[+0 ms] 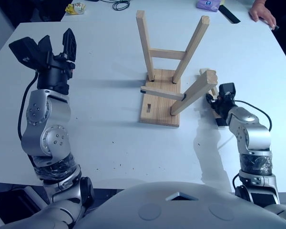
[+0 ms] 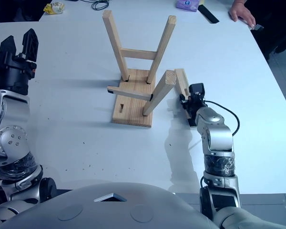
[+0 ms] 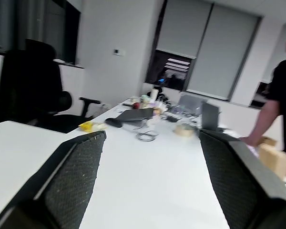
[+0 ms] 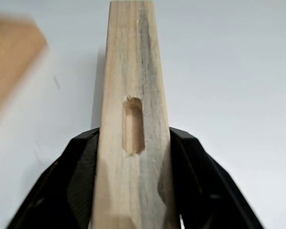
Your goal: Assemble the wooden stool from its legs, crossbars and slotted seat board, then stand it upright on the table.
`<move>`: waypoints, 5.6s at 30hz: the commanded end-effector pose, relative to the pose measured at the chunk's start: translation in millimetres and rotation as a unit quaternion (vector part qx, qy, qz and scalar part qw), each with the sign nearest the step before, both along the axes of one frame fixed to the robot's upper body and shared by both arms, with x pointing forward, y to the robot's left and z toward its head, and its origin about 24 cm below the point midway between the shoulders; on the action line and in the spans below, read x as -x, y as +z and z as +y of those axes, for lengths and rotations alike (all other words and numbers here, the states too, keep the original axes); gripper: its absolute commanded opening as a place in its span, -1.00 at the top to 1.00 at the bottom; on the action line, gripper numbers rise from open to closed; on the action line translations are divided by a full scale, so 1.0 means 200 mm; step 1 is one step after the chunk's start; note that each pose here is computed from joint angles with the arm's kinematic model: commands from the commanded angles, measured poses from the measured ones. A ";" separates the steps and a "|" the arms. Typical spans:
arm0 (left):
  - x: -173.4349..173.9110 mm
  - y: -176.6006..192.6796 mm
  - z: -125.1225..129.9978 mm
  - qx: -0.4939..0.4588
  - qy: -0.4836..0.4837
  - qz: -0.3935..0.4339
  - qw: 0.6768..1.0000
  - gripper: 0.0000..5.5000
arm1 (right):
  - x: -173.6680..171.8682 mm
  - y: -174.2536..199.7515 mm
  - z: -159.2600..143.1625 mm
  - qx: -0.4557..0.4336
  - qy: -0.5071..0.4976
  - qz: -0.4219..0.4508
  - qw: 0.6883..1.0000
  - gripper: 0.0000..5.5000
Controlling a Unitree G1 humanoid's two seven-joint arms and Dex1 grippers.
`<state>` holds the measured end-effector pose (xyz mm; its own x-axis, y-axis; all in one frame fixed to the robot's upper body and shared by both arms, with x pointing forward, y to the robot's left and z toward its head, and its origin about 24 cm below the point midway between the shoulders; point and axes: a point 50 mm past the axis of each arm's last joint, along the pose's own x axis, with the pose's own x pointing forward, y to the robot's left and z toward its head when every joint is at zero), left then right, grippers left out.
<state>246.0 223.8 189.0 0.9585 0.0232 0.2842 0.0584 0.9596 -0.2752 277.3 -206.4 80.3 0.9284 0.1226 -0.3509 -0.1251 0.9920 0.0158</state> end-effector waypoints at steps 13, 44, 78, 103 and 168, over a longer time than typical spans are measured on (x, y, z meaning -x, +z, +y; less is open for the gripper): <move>0.00 0.17 -0.19 0.061 -0.317 -0.067 0.944 -0.31 | -0.02 1.09 0.23 -0.339 0.327 -0.299 0.830 0.25; 0.15 0.37 -0.46 0.174 -0.614 -0.106 0.763 -0.31 | 0.11 1.01 0.50 -0.343 0.667 -0.086 0.656 0.25; 0.21 0.34 -0.51 0.157 -0.645 -0.105 0.741 0.16 | 0.16 0.94 0.51 -0.341 0.683 -0.052 0.644 0.25; 0.19 0.27 -0.48 0.098 -0.636 -0.051 0.764 0.19 | 0.16 0.91 0.50 -0.294 0.688 -0.055 0.661 0.25; 0.18 0.26 -0.43 0.021 -0.651 -0.044 0.757 0.19 | 0.13 0.81 0.51 -0.209 0.695 -0.034 0.687 0.25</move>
